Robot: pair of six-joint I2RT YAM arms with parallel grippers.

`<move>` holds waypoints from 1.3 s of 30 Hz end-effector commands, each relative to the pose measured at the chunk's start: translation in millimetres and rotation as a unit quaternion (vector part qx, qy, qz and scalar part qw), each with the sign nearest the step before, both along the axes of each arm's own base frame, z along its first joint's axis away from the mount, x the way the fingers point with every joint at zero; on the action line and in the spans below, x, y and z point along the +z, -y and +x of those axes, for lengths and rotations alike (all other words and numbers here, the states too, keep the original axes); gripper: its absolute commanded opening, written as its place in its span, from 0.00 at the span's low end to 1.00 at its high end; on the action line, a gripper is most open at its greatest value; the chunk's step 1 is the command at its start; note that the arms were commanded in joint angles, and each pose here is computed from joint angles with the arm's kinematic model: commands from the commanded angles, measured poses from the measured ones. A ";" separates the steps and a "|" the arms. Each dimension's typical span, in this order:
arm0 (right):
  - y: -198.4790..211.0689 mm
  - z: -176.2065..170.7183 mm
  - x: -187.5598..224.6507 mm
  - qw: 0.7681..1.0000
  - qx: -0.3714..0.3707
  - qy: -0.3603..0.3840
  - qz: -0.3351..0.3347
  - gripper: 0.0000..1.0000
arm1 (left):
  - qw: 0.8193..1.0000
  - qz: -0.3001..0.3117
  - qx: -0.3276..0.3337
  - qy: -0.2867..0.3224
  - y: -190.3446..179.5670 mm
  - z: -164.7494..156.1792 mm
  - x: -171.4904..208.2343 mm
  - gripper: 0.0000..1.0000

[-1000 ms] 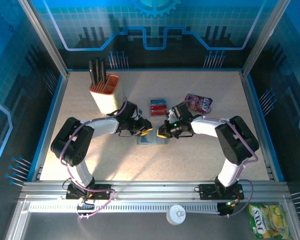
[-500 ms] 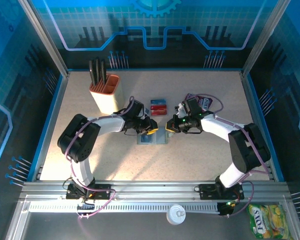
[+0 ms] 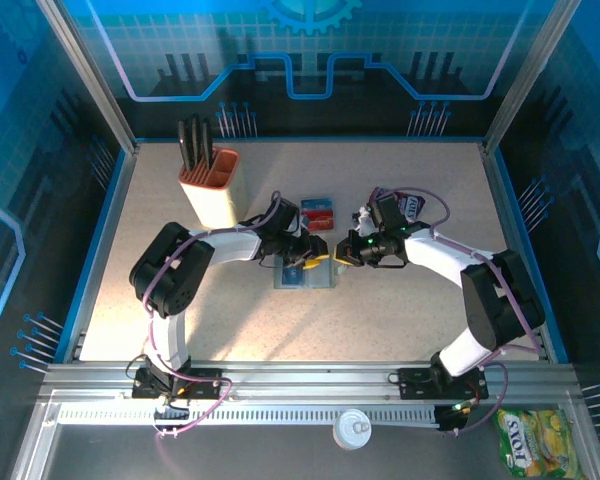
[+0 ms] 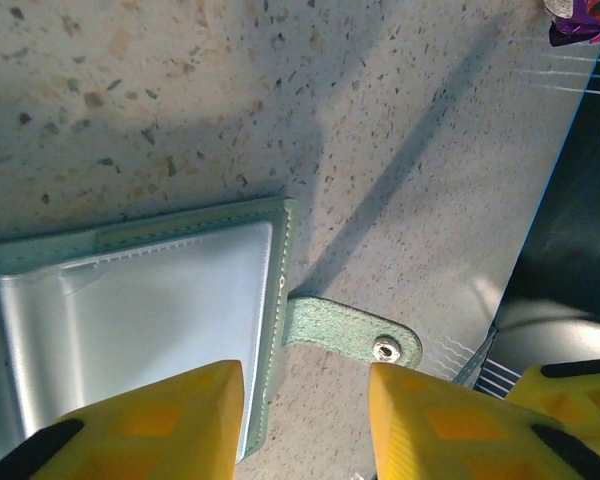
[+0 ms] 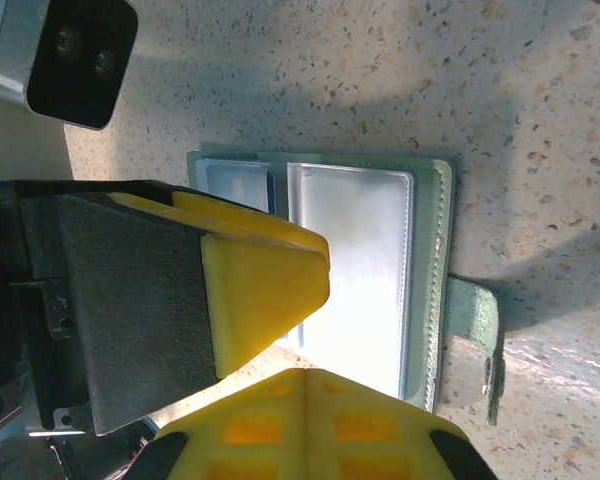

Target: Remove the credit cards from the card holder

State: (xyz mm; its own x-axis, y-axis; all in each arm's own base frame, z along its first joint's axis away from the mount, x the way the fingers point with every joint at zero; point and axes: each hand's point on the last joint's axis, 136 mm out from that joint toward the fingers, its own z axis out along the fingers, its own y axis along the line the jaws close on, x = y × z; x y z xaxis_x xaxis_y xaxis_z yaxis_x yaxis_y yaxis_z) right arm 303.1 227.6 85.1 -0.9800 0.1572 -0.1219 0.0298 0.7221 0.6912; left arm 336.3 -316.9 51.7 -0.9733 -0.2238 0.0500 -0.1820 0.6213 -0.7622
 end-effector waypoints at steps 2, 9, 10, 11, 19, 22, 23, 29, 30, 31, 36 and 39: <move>-8.1 -5.5 -6.4 1.000 0.013 -0.016 0.000 0.05 | 1.000 -0.009 0.006 0.020 -12.2 4.5 17.4 0.38; -33.2 -5.9 -10.6 0.999 0.035 -0.022 -0.001 0.07 | 0.999 -0.001 0.040 0.028 -53.6 3.4 22.7 0.36; -37.5 -6.5 -11.2 0.999 0.040 -0.022 -0.002 0.07 | 0.999 0.001 0.043 0.027 -58.9 1.9 21.5 0.35; -42.1 -6.8 -12.7 0.999 0.045 -0.023 -0.002 0.08 | 0.999 0.004 0.046 0.026 -65.1 1.0 20.5 0.35; -68.3 -7.8 -21.1 0.997 0.066 -0.031 -0.004 0.10 | 0.998 0.031 0.055 0.002 -95.9 -11.9 1.6 0.23; -74.6 -8.4 -25.3 0.997 0.074 -0.037 -0.006 0.10 | 0.998 0.043 0.049 -0.002 -99.1 -16.4 -5.2 0.17; -76.0 -8.6 -27.1 0.996 0.076 -0.039 -0.007 0.11 | 0.998 0.046 0.047 -0.006 -99.7 -17.6 -8.1 0.15; -81.7 -5.4 -32.9 0.996 0.079 -0.044 -0.008 0.11 | 0.997 0.055 0.045 -0.018 -102.4 -23.3 -20.2 0.07; -82.3 -5.8 -33.7 0.996 0.079 -0.045 -0.008 0.12 | 0.997 0.063 0.045 -0.020 -104.6 -24.8 -22.1 0.07; -82.2 -5.7 -34.6 0.996 0.079 -0.046 -0.008 0.13 | 0.997 0.068 0.045 -0.018 -106.0 -24.9 -22.6 0.06; -84.5 -6.7 -39.2 0.995 0.083 -0.051 -0.008 0.17 | 0.996 0.080 0.047 -0.020 -109.7 -26.3 -27.9 0.06; -86.2 -5.4 -39.9 0.995 0.084 -0.051 -0.007 0.19 | 0.995 0.089 0.047 -0.025 -112.5 -29.2 -34.3 0.03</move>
State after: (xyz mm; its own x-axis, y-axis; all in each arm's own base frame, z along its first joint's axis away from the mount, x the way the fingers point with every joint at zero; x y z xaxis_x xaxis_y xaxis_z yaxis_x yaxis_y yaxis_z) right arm 298.4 303.6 43.6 -0.9996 0.0110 -0.0270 -0.0098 0.7440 0.6681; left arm 318.9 -213.9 34.7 -0.9448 -0.3266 0.0254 -0.2569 0.6903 -0.6764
